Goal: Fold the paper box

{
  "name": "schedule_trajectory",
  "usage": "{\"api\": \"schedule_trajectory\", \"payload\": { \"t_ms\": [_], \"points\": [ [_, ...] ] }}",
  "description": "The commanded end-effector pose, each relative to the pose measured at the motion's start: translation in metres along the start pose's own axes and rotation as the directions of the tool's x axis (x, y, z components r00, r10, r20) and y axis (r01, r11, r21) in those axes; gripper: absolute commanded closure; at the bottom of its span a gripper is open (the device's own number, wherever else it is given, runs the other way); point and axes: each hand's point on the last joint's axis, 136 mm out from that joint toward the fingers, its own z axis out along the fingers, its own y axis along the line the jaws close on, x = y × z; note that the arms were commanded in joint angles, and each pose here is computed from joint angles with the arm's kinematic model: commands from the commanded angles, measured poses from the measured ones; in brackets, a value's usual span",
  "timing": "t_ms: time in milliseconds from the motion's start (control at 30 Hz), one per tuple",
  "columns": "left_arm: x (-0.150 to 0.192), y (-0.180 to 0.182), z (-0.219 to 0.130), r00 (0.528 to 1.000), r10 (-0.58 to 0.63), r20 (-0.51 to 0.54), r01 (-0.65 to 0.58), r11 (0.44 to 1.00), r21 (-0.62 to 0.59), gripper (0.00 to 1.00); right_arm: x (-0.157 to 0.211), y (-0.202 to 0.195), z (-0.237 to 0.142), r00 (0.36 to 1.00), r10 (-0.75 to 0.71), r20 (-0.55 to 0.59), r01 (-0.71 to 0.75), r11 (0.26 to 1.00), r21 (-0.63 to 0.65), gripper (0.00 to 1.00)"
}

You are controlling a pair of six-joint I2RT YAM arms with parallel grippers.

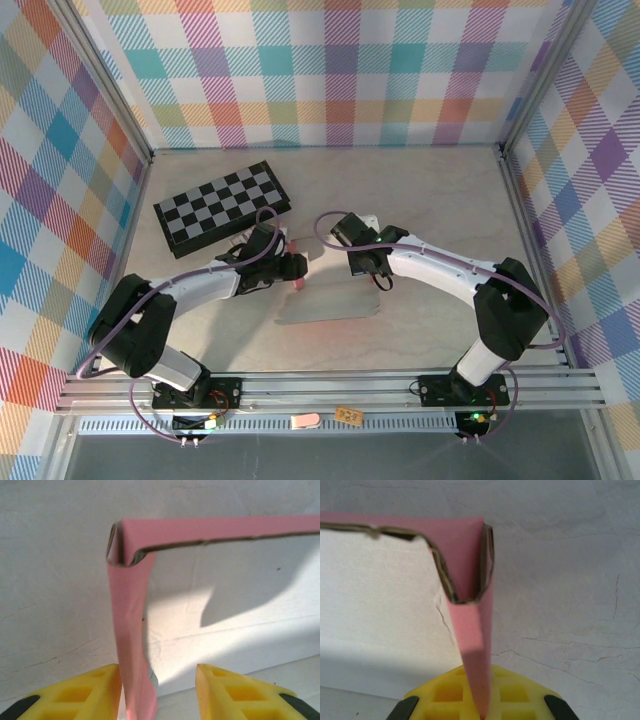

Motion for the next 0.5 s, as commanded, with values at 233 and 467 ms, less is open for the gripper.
{"api": "schedule_trajectory", "payload": {
  "t_ms": [233, 467],
  "points": [
    [-0.004, 0.007, 0.004, 0.999, -0.033, -0.032, 0.035, 0.998, 0.046, 0.61, 0.000, 0.002, 0.001, 0.999, 0.017, -0.032, -0.017, 1.000, -0.001, 1.00],
    [0.006, 0.016, 0.012, 0.998, -0.036, -0.061, 0.037, 0.999, 0.019, 0.65, -0.004, 0.003, 0.002, 0.999, 0.018, -0.036, -0.018, 1.000, -0.001, 1.00]
  ]
}}
